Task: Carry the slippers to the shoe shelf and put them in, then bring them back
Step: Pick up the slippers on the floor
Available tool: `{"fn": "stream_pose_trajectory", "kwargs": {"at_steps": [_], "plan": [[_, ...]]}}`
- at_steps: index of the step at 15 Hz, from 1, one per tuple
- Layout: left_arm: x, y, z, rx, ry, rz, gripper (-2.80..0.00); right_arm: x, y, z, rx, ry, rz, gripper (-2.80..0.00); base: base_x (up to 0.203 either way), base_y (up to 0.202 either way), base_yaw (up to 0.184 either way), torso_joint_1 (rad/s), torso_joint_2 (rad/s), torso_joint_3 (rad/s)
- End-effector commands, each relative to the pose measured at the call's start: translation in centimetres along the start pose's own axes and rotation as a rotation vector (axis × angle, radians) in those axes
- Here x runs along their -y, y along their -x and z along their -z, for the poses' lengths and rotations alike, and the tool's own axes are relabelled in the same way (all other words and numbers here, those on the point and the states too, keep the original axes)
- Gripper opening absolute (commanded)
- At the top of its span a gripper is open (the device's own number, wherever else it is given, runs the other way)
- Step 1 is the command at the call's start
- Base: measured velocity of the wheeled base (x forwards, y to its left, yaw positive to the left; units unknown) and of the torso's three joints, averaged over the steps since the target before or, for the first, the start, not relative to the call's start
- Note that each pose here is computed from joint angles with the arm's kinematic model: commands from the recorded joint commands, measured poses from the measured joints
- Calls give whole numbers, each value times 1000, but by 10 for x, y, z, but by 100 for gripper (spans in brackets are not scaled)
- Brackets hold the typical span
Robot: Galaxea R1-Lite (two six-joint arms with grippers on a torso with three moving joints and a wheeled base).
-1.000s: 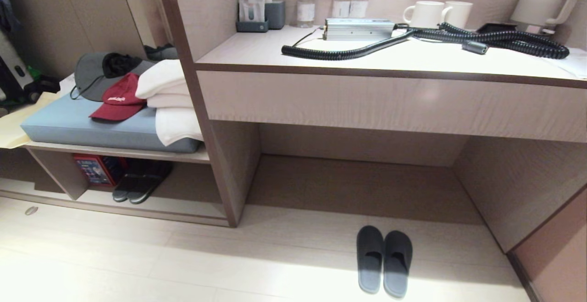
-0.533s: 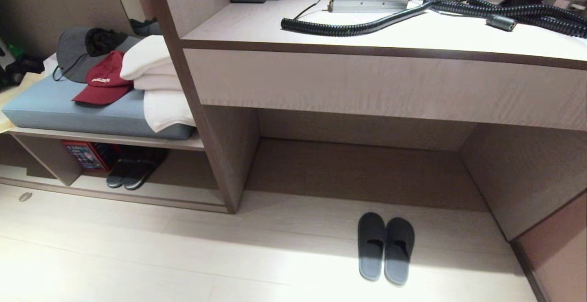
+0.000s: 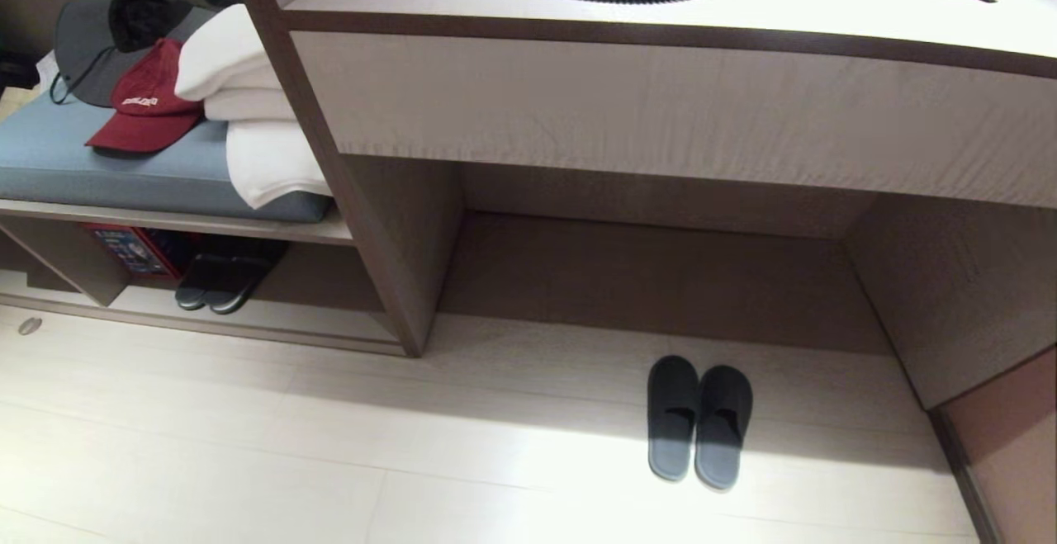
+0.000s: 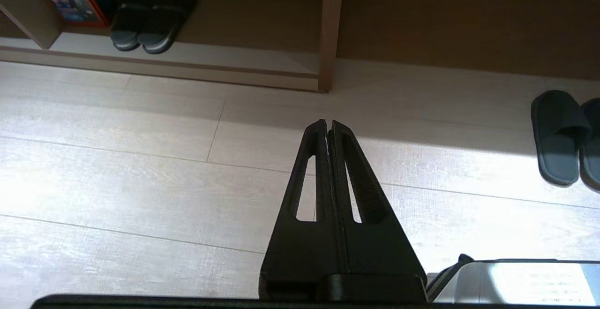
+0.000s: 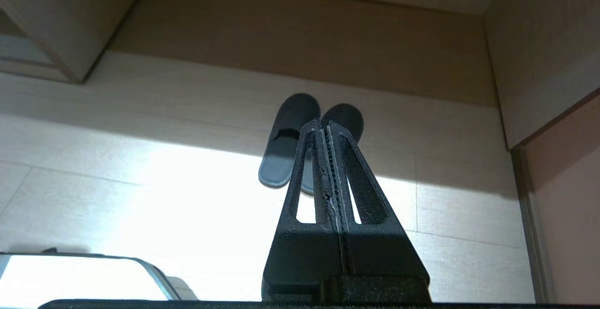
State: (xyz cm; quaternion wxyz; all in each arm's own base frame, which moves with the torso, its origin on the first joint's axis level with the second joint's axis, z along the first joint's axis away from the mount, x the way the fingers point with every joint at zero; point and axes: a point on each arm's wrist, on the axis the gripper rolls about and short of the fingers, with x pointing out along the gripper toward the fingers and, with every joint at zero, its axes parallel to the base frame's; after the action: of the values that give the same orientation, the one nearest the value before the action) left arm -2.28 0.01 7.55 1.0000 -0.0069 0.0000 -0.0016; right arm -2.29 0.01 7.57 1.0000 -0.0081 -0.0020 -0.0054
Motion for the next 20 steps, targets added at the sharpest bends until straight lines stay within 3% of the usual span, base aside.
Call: {"fn": "stream_pose_trajectory", "kwargs": {"at_steps": [1, 20], "plan": [[0, 0, 0, -3, 0, 0, -280, 0, 0, 0, 2, 1, 0, -280, 0, 0, 0, -1, 2, -205], [0, 0, 0, 0, 5, -2, -280, 0, 0, 0, 2, -1, 0, -280, 0, 0, 0, 2, 3, -197]]}}
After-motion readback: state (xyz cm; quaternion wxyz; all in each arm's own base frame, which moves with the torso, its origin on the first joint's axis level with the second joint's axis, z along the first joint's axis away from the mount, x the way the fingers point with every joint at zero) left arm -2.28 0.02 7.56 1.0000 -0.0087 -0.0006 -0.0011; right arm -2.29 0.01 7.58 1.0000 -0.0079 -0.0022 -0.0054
